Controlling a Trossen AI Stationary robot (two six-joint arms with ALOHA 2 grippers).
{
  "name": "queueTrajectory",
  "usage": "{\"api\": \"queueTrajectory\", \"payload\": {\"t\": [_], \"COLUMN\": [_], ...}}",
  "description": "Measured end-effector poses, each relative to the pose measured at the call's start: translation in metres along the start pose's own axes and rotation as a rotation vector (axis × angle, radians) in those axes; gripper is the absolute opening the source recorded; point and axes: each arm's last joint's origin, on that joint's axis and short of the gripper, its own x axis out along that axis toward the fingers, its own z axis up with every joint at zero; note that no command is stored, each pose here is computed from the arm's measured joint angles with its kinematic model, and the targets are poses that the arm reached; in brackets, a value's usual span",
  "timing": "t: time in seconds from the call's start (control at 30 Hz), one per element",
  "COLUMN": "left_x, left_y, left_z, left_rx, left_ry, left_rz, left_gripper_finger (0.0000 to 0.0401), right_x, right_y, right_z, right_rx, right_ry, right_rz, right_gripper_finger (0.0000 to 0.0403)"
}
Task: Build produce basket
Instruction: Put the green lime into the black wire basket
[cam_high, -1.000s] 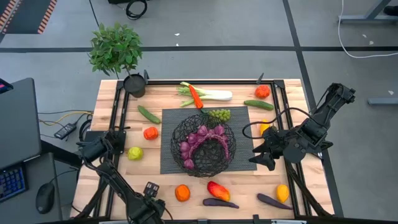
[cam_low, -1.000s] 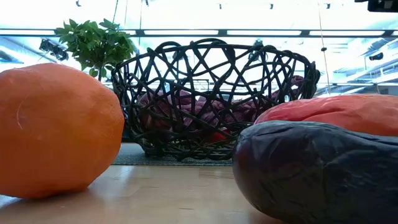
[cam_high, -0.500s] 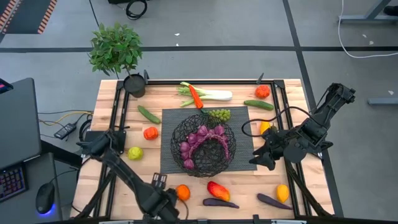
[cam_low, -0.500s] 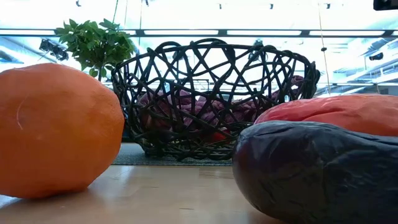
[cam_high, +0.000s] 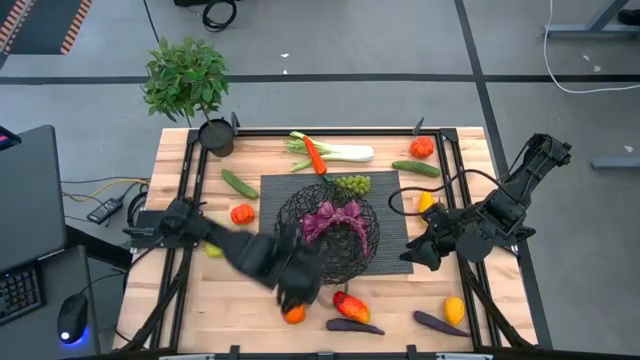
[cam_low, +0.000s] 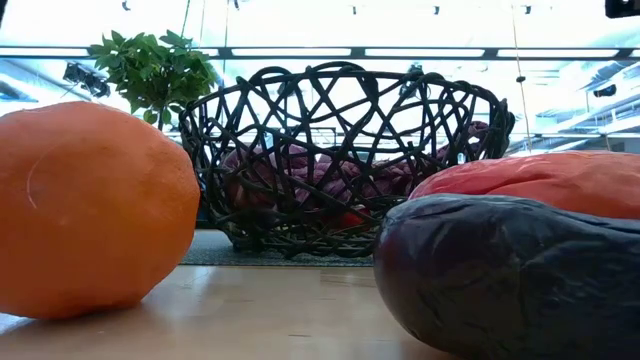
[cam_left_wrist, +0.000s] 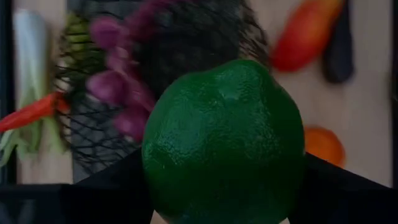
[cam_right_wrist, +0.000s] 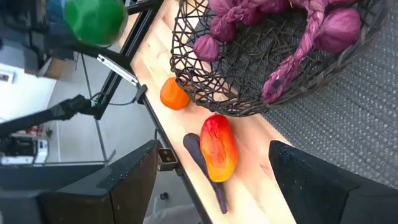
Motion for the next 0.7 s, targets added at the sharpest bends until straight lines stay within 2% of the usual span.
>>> {"api": "queueTrajectory", "payload": {"t": [0.17, 0.27, 0.37, 0.5, 0.7], "left_x": [0.011, 0.018, 0.023, 0.025, 0.027], "left_y": [0.046, 0.066, 0.079, 0.091, 0.106], "left_z": [0.018, 0.030, 0.037, 0.050, 0.049], "left_rx": [-0.080, -0.068, -0.058, -0.146, -0.180], "left_ry": [-0.023, -0.080, -0.121, -0.222, -0.210], "left_rz": [0.035, 0.042, 0.017, 0.008, 0.026], "left_gripper_finger": [0.0286, 0.0300, 0.0304, 0.0298, 0.0304], "right_x": [0.000, 0.000, 0.000, 0.000, 0.000], "right_y": [0.000, 0.000, -0.001, -0.002, -0.003], "right_z": [0.000, 0.000, 0.000, 0.000, 0.000], "right_rx": [0.037, 0.064, 0.092, 0.119, 0.182], "right_ry": [-0.006, -0.014, -0.014, -0.014, -0.015], "right_rz": [-0.001, -0.002, -0.007, -0.016, -0.031], "right_gripper_finger": [0.0312, 0.0312, 0.0312, 0.0312, 0.0312]}}
